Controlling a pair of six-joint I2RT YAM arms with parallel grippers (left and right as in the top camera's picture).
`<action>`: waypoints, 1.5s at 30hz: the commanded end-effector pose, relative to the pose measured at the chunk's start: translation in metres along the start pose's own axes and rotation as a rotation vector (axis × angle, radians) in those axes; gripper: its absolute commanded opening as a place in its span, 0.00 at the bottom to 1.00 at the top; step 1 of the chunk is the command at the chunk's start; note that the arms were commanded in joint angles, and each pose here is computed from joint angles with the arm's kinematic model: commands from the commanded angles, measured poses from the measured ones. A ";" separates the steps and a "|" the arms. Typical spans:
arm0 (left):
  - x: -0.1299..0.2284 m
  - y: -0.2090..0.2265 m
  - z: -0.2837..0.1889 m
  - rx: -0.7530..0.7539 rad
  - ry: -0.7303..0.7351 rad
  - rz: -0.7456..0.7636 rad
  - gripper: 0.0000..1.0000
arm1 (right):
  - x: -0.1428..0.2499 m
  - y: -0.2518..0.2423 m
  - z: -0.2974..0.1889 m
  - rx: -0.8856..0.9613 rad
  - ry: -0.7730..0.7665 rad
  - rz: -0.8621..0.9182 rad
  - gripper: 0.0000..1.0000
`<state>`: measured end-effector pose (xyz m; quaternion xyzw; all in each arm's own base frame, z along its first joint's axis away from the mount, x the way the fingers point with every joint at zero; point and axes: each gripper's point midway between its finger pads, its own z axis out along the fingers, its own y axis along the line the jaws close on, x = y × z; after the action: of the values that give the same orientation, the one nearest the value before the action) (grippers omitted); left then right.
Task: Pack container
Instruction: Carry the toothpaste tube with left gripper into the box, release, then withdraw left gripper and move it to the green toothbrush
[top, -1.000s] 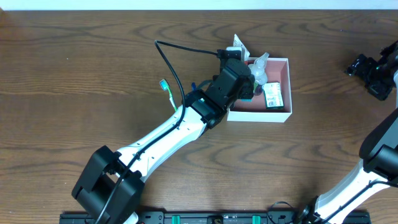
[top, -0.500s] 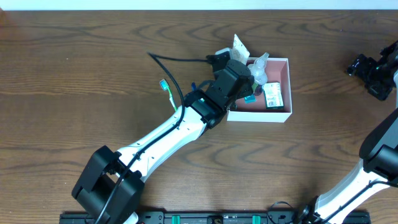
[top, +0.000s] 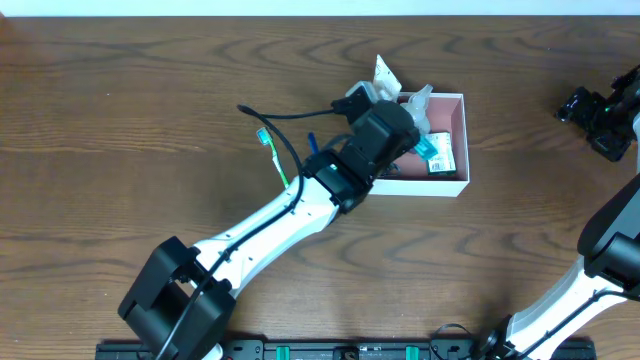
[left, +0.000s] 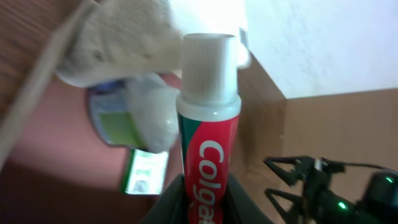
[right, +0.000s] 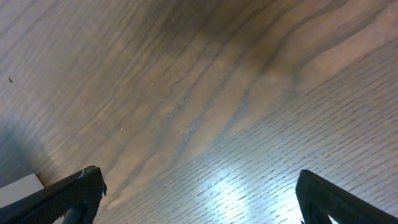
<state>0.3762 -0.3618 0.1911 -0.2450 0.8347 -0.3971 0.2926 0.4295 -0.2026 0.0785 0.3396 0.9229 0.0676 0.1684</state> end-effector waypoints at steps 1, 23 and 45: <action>0.010 -0.001 0.009 0.002 0.002 -0.007 0.19 | -0.003 0.001 -0.009 -0.001 -0.020 0.010 0.99; 0.021 0.018 0.028 -0.038 0.016 -0.053 0.41 | -0.003 0.000 -0.010 -0.001 -0.020 0.011 0.99; -0.107 0.105 -0.048 -0.464 -0.167 0.288 0.71 | -0.003 0.000 -0.010 -0.001 -0.020 0.011 0.99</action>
<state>0.3828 -0.2534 0.1614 -0.2068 0.9047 -0.1944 0.3179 0.4295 -0.2027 0.0785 0.3397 0.9229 0.0672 0.1686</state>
